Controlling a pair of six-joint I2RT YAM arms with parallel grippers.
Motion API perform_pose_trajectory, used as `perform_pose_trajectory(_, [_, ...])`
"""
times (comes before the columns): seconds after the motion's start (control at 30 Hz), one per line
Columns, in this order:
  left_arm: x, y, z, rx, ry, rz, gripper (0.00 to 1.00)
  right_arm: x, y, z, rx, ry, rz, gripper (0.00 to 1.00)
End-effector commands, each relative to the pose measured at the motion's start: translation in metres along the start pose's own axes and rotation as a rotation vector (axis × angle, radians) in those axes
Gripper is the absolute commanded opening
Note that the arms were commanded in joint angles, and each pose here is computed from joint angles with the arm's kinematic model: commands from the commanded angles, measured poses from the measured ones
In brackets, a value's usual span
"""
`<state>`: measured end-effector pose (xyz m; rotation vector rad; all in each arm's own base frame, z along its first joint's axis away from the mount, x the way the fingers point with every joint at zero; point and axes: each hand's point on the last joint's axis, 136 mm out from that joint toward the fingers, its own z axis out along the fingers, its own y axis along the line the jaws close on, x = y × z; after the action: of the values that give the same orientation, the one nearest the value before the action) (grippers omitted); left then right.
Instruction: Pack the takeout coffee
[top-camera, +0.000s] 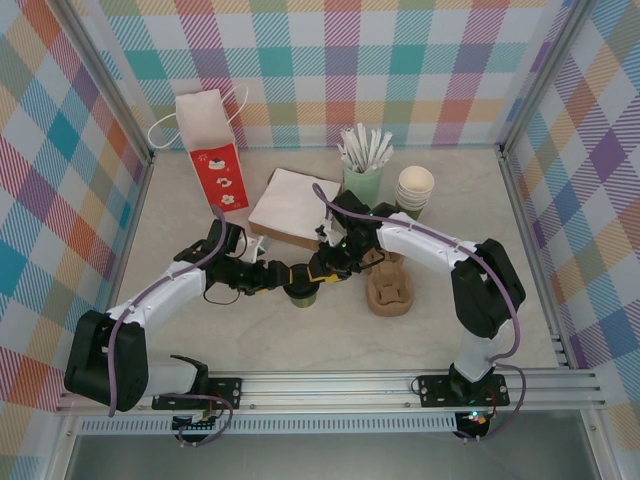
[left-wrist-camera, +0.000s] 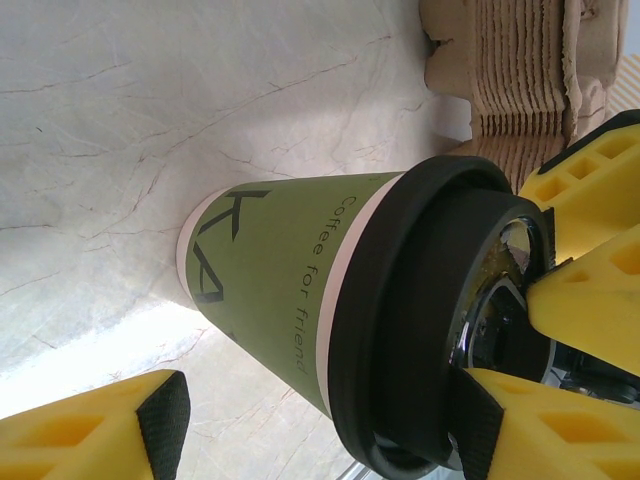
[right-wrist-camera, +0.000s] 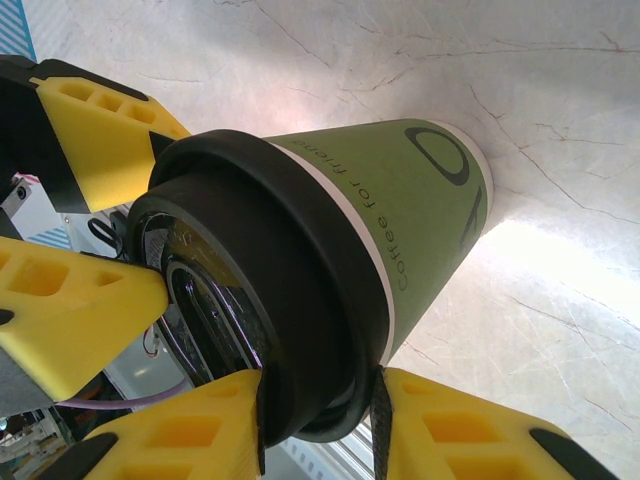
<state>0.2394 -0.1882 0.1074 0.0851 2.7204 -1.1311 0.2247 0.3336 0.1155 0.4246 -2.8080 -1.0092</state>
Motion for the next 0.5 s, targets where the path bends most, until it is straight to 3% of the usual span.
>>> perform_pose_trajectory(0.0, [0.026,0.043,0.006,-0.160,0.067,-0.071,0.70,0.065,-0.083,0.040,0.305,0.248,0.136,0.32])
perform_pose_trajectory(0.27, [0.009,0.021,0.001,-0.086,0.017,-0.062,0.72,0.009,-0.016,0.008,0.174,0.060,-0.021,0.39])
perform_pose_trajectory(0.47, [-0.009,0.000,-0.010,-0.044,-0.034,-0.036,0.78,-0.018,0.029,-0.014,0.069,-0.052,-0.126,0.55])
